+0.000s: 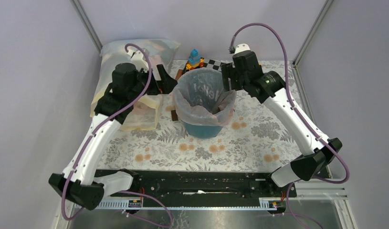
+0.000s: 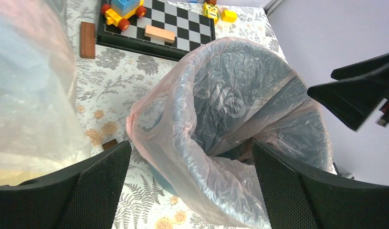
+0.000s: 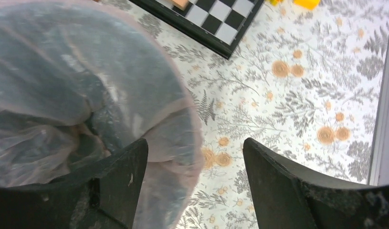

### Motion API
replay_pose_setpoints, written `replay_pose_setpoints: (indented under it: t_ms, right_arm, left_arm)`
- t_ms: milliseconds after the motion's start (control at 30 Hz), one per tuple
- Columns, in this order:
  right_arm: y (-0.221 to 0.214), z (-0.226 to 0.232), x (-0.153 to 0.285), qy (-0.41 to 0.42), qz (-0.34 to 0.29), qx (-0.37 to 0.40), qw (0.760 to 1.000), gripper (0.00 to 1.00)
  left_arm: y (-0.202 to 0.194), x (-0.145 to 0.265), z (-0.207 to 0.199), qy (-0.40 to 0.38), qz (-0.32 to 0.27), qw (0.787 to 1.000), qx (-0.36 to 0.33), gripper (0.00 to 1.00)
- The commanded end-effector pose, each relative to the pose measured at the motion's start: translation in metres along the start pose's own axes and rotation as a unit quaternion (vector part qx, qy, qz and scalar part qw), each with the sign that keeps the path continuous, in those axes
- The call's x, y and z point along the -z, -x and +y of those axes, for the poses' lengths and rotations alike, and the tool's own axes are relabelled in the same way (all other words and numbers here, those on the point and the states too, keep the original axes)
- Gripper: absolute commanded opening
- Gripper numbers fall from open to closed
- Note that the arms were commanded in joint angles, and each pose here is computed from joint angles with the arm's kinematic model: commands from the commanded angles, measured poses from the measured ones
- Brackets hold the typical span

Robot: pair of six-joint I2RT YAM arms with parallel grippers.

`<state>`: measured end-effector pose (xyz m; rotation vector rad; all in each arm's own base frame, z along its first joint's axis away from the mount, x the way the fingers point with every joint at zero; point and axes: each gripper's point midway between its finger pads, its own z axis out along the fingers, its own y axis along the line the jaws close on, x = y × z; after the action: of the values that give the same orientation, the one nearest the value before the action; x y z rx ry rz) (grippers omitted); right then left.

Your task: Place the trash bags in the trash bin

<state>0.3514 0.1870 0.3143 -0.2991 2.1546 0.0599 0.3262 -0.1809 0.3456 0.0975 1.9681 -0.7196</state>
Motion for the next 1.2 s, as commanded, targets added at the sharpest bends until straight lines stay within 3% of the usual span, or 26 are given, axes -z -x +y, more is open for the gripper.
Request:
replay_pose_setpoints:
  t_ms: [0,200,367,533,767,933,1167]
  right_arm:
    - [-0.012,-0.015,-0.008,0.012,0.021,-0.035,0.999,0.78]
    - [-0.028,-0.014,-0.029,0.014,0.052,-0.04,0.998,0.63]
    - [-0.032,-0.013,-0.039,0.016,0.062,-0.041,0.997,0.46]
    - [-0.036,-0.008,-0.047,0.029,0.072,-0.044,0.996,0.37]
    - [-0.037,-0.004,-0.059,0.031,0.078,-0.049,0.995,0.1]
    - [-0.017,-0.019,-0.066,0.001,0.056,-0.057,0.997,0.01]
    - [0.003,-0.053,-0.089,-0.052,0.041,-0.07,0.995,0.0]
  left_arm:
    - [0.005,0.016,0.011,0.029,-0.051,0.998,-0.004,0.99]
    - [-0.012,0.026,0.023,0.037,-0.088,0.995,0.011,0.99]
    - [-0.022,0.03,0.028,0.039,-0.088,0.995,0.011,0.99]
    - [-0.031,0.031,0.031,0.04,-0.077,0.996,0.01,0.99]
    - [-0.034,0.029,0.028,0.03,-0.075,0.997,0.017,0.99]
    - [-0.035,0.025,0.03,0.032,-0.072,0.997,0.016,0.99]
    - [-0.037,0.02,0.031,0.031,-0.071,0.997,0.019,0.99]
